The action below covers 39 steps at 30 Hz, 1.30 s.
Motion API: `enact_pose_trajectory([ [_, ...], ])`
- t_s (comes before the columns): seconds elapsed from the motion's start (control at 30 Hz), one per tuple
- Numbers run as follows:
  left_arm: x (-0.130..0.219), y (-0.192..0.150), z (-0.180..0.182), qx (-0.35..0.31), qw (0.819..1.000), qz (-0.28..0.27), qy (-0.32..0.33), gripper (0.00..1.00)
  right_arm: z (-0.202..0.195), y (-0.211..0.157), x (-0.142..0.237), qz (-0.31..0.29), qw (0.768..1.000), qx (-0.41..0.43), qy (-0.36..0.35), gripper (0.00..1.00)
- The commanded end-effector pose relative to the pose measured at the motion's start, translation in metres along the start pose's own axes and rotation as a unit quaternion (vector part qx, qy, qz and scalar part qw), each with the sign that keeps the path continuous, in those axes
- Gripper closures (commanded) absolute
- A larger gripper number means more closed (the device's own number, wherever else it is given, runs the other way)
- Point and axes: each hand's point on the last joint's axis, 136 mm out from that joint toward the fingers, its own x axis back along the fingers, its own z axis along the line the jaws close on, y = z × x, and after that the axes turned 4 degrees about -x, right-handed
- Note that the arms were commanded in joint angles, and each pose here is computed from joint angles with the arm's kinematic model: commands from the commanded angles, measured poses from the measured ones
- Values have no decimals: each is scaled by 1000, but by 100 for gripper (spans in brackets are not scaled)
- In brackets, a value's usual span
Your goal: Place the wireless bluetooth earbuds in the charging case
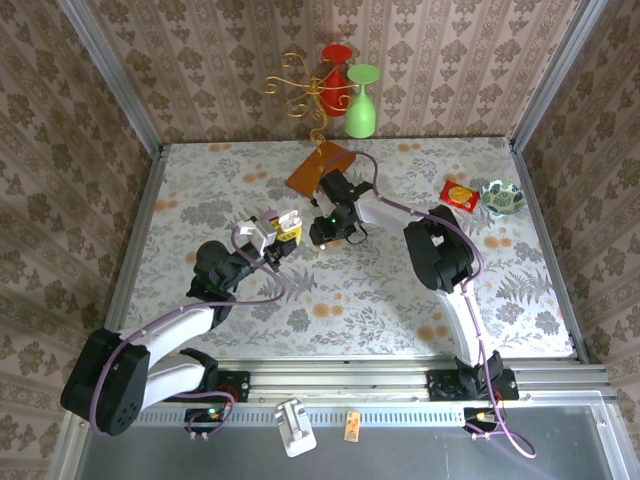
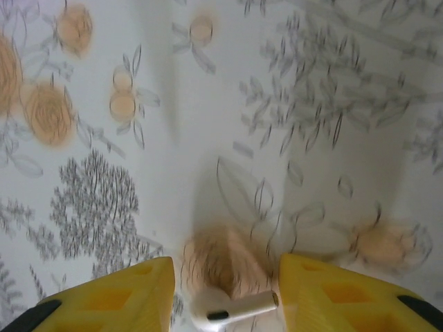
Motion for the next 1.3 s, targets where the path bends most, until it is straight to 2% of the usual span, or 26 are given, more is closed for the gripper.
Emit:
enact_pose_trajectory([
  [0.0, -1, 4, -2, -13, 1000, -12, -1, 100, 16, -25, 15, 28, 999, 0, 20, 56],
  [0.17, -2, 4, -4, -10, 1000, -17, -4, 100, 23, -34, 25, 28, 999, 18, 7, 60],
  [0.27, -1, 5, -4, -11, 1000, -17, -2, 100, 14, -31, 33, 19, 998, 26, -46, 58],
  [0.37, 2, 5, -4, -13, 1000, -17, 1, 100, 2, -25, 38, 12, 994, 20, -107, 50],
  [0.53, 7, 7, -5, -27, 999, -17, 6, 100, -10, -21, 35, 31, 984, 9, -177, 49],
  [0.83, 14, 8, -7, -45, 999, -8, 8, 100, 1, -19, 18, 84, 975, -32, -206, 52],
  [1.03, 14, 3, -8, -48, 999, -1, 7, 100, 14, -11, 8, 81, 974, -31, -209, 54],
  [1.27, 16, 1, -7, -51, 999, 3, 10, 100, 7, -13, -1, 98, 966, -20, -239, 59],
])
